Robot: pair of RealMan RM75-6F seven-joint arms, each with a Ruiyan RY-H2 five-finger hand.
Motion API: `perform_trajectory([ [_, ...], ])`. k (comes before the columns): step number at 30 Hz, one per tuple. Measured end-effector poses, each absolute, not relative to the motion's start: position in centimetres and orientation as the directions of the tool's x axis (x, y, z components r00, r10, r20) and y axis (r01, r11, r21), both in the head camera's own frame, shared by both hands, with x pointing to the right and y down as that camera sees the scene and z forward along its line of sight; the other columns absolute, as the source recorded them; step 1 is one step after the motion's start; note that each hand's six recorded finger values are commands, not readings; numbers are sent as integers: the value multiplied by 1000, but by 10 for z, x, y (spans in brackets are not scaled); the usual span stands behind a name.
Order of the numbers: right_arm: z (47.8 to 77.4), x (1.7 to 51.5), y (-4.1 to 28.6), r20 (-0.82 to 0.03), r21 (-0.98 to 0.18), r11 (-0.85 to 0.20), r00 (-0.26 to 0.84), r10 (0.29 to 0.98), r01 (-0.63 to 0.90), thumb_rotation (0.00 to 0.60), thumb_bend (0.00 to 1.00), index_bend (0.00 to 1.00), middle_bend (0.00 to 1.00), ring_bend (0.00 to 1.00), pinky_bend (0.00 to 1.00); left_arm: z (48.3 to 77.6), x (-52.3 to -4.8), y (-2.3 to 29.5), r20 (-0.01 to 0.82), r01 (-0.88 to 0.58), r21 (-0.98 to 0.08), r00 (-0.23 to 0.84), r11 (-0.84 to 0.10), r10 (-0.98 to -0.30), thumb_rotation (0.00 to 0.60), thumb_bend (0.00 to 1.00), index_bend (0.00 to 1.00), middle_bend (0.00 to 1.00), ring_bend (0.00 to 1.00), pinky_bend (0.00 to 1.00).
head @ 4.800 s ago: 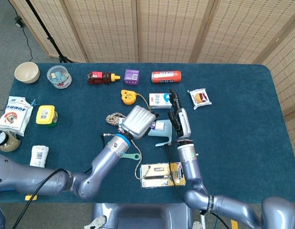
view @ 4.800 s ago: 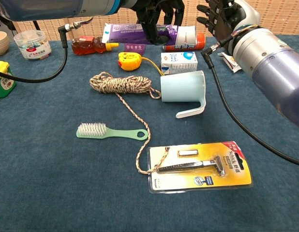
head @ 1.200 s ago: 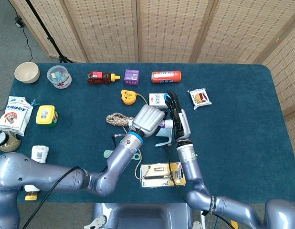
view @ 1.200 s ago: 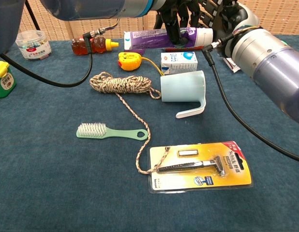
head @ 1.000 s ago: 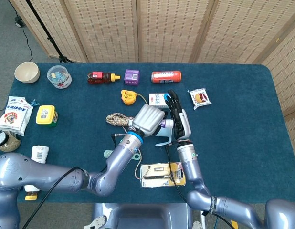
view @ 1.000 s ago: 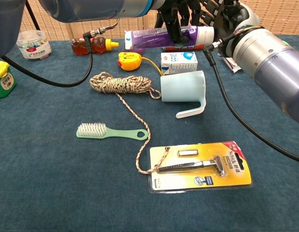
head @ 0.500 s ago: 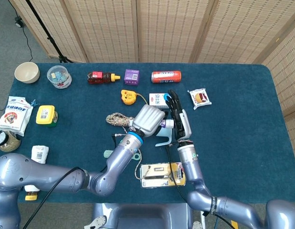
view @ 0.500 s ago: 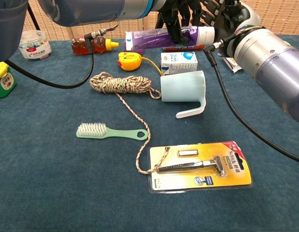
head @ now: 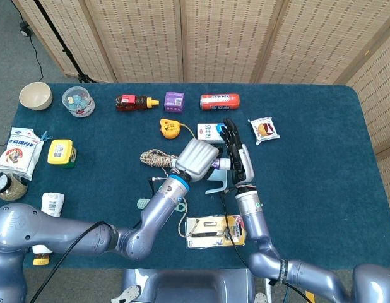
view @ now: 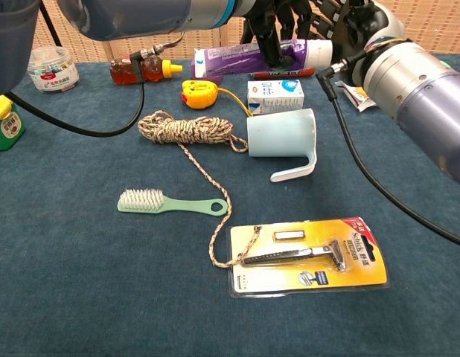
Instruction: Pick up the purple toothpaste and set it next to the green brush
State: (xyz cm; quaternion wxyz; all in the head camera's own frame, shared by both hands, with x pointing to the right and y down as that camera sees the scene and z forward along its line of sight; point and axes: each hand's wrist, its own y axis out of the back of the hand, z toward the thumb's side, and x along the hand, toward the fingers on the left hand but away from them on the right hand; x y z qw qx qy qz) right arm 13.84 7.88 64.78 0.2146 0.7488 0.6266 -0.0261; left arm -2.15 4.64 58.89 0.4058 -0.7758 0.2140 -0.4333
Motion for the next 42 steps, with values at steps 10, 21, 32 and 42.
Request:
perform_trajectory([
  [10,648,154,71,-293,217,-136,197,936,967,126,0,0,0,0,0,583,-38,43,488,17,-824,529,-566,-695,600,1000,632,492,537,585],
  [21,646,178,62,-285,142,-142,178,942,980,125,0,0,0,0,0,586,-68,53,491,43,-827,540,-560,-684,600,1000,632,492,531,585],
  [32,646,199,58,-295,79,-152,169,941,985,127,0,0,0,0,0,612,-103,82,538,100,-801,552,-590,-637,600,1000,617,492,508,585],
  [42,645,208,54,-297,54,-149,159,942,987,126,0,0,0,0,0,644,-134,98,605,148,-763,504,-629,-616,600,1000,560,447,463,585],
])
